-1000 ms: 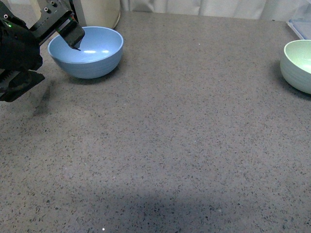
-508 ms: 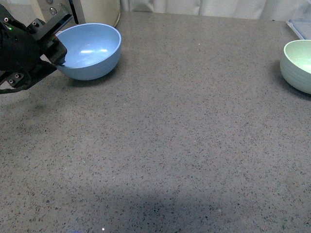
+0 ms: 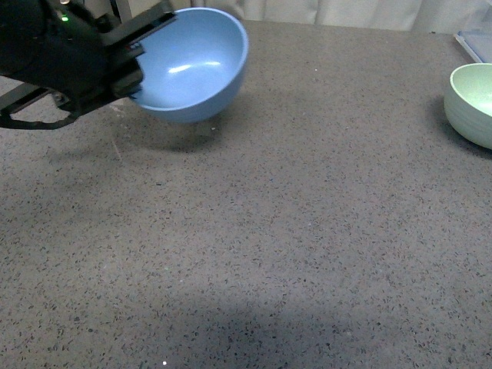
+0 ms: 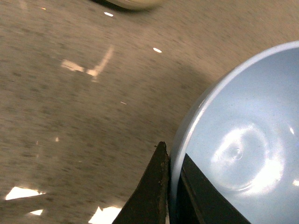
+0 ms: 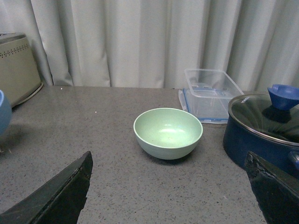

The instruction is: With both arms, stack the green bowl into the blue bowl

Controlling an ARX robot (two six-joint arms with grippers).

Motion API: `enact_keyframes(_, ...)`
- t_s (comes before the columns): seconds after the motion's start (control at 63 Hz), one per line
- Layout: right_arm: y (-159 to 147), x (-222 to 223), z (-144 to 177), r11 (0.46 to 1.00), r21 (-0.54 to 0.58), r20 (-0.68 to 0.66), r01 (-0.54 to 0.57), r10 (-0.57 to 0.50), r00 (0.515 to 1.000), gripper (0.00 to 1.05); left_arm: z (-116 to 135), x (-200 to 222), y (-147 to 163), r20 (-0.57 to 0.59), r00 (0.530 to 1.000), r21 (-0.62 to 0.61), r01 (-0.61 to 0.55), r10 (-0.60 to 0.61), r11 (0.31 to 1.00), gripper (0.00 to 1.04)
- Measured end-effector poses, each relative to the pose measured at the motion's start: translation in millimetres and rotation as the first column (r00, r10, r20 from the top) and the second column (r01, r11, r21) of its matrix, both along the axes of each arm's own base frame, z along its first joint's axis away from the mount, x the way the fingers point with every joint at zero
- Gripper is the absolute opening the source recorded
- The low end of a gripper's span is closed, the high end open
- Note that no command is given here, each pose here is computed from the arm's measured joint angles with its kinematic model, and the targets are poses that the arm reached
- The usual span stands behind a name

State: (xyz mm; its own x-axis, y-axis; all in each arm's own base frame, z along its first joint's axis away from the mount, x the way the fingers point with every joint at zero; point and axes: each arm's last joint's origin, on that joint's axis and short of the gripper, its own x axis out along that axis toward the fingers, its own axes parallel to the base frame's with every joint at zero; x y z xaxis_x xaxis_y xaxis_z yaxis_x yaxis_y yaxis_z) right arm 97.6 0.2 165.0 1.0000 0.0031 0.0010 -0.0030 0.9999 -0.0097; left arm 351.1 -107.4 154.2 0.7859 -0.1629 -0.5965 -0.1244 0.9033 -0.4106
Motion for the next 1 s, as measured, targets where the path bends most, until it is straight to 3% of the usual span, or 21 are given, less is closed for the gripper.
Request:
enact_keyframes(0.159,0.0,0.0,0.0,1.0,0.0,0.0,0.0,0.0,1.0,0.95,6.1,-15.7,-46.2,0.009,0.988,0.03,0.155,-0.155,0.987,0.04)
enact_keyframes(0.349,0.0,0.0,0.0,1.0,0.0,0.0,0.0,0.0,1.0,0.95,5.9,-34.7,-77.7,-0.005,0.964,0.06,0.265,-0.265,0.962,0.04)
enact_keyframes(0.73,0.0,0.0,0.0,1.0,0.0,0.0,0.0,0.0,1.0,0.95,-3.1,-41.6,-78.7,-0.019,0.96,0.102,0.281,-0.281,0.954,0.04)
enact_keyframes(1.0,0.0,0.0,0.0,1.0,0.0,0.0,0.0,0.0,1.0,0.95,-8.2,-40.1,-76.4,-0.04,0.96,0.1,0.281,-0.278,0.955,0.46)
